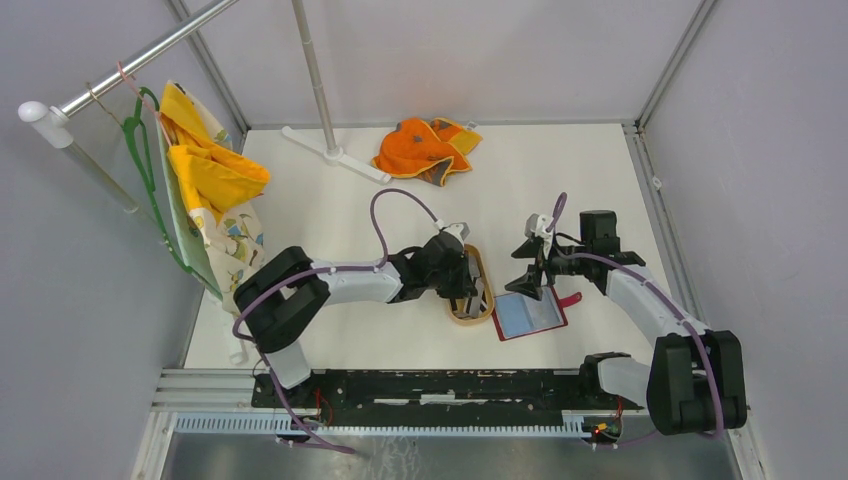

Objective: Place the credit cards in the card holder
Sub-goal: Pick up the credit card from the storage box.

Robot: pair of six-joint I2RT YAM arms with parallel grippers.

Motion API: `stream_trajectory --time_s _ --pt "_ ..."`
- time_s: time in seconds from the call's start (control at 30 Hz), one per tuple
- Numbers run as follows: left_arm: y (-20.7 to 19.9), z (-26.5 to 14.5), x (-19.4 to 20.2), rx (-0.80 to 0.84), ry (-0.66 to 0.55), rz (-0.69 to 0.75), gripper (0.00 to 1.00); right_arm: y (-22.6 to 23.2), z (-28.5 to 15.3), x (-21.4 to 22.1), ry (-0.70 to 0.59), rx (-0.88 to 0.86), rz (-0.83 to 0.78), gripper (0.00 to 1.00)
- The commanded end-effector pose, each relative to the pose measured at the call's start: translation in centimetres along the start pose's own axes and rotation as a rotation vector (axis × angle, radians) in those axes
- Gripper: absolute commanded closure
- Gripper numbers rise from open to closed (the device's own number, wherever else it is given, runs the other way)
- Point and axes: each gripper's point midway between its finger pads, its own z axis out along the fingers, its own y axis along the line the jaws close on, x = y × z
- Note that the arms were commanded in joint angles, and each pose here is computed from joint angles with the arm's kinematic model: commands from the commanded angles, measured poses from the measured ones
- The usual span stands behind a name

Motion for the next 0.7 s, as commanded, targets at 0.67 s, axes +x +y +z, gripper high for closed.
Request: stream_trajectory --time_s 0.67 --pt "-1.6 -8.2 -8.5 0.106 -0.525 0.141 0.98 -0.1 6.0 -6.1 -0.171 -0.032 0.112 0.09"
